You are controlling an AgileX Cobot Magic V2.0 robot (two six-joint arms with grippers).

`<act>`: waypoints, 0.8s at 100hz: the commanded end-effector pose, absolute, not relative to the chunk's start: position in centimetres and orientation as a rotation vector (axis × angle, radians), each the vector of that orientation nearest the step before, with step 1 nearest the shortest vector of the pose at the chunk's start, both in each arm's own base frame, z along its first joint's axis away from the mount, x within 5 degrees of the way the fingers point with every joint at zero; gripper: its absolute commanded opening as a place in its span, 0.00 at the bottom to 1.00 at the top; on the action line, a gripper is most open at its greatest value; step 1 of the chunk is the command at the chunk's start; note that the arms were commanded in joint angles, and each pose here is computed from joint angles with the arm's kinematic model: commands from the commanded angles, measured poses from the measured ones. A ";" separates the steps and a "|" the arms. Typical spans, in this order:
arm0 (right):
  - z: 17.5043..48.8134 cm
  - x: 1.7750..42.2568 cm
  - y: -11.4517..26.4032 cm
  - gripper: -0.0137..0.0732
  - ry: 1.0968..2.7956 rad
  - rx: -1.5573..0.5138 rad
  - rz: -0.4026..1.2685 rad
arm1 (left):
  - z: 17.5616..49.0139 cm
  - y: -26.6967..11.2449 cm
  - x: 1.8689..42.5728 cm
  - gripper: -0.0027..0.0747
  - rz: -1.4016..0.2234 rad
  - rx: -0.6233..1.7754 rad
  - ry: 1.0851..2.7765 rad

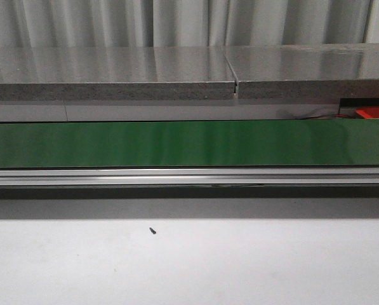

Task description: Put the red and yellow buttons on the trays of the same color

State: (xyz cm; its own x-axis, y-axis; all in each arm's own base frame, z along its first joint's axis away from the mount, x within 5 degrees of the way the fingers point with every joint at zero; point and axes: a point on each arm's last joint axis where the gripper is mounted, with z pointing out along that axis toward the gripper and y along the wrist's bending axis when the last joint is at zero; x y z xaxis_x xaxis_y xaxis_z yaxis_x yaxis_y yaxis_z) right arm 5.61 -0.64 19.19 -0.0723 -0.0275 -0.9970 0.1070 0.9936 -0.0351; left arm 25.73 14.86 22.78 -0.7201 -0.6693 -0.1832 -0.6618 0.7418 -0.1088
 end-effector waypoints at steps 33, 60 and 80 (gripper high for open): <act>20.0 5.5 -0.6 0.08 1.546 0.047 -0.128 | 22.5 16.2 28.2 0.77 -0.069 -1.077 2.621; 20.0 5.5 -0.6 0.08 1.546 0.047 -0.128 | 21.2 16.4 28.8 0.61 -0.087 -1.099 2.629; 20.0 5.5 -0.6 0.08 1.546 0.047 -0.128 | 21.2 16.5 28.8 0.39 -0.084 -1.096 2.621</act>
State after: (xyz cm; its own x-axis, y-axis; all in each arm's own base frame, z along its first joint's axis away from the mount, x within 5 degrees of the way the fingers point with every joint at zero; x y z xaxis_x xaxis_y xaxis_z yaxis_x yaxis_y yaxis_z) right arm 5.61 -0.64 19.19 -0.0723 -0.0275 -0.9970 0.1070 0.9936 -0.0351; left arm 28.42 16.26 19.18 -0.6969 -0.6964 -0.1714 -0.6834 0.7173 -0.1358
